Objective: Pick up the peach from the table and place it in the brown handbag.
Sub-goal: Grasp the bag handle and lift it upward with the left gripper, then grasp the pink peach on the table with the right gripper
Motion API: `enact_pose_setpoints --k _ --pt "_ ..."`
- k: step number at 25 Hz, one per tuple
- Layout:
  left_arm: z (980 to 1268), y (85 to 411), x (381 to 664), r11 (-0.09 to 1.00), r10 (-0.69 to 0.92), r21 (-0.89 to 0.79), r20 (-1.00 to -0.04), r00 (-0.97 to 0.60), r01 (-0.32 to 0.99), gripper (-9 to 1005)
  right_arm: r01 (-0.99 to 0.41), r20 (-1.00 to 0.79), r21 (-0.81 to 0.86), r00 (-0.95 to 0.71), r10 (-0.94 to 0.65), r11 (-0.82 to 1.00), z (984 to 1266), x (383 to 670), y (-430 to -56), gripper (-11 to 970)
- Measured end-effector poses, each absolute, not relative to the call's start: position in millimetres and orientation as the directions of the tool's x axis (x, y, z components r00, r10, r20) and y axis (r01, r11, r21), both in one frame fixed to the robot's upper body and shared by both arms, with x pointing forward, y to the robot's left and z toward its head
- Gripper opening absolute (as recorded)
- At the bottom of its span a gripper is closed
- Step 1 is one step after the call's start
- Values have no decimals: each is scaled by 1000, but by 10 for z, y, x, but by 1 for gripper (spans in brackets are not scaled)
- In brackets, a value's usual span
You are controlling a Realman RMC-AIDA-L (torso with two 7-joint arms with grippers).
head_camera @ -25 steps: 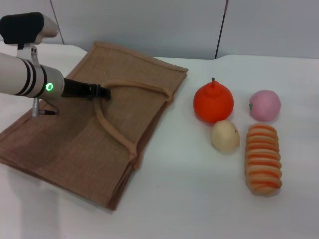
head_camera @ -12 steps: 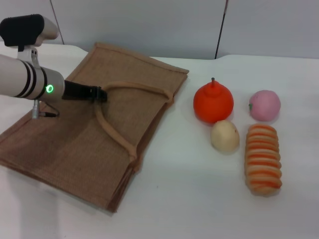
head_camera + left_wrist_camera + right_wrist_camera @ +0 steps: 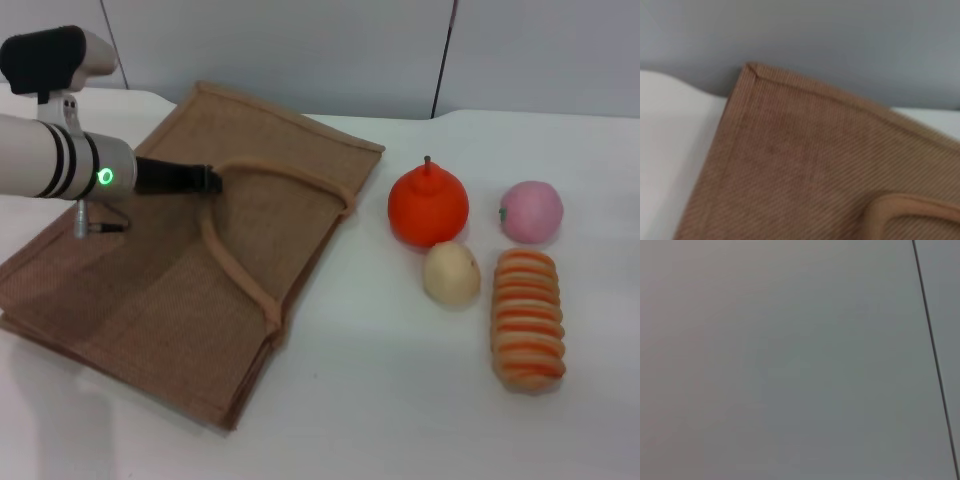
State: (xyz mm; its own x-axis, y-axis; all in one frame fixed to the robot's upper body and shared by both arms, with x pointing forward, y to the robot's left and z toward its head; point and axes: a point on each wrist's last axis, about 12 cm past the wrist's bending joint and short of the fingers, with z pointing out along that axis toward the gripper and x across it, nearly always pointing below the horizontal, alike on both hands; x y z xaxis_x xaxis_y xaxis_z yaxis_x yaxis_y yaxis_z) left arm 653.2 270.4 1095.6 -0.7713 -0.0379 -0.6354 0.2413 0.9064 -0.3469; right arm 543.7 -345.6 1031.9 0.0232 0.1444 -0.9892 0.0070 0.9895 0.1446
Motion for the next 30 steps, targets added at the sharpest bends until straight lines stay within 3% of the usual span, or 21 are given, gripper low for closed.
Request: enact_pose_setpoints --k 9,17,30 --pt "11093 2805 6387 779 -160 -515 -714 -682 358 121 -68 -992 121 17 123 990 10333 5460 -3364 878" --pt "11223 3048 6173 651 -359 -598 -785 -505 468 122 -410 -999 -32 8 -31 912 10443 5651 -2913 876" --pt "11340 3181 5895 492 -505 -579 -798 -328 650 124 -529 -968 -120 -127 -218 840 10351 5892 -2611 874"
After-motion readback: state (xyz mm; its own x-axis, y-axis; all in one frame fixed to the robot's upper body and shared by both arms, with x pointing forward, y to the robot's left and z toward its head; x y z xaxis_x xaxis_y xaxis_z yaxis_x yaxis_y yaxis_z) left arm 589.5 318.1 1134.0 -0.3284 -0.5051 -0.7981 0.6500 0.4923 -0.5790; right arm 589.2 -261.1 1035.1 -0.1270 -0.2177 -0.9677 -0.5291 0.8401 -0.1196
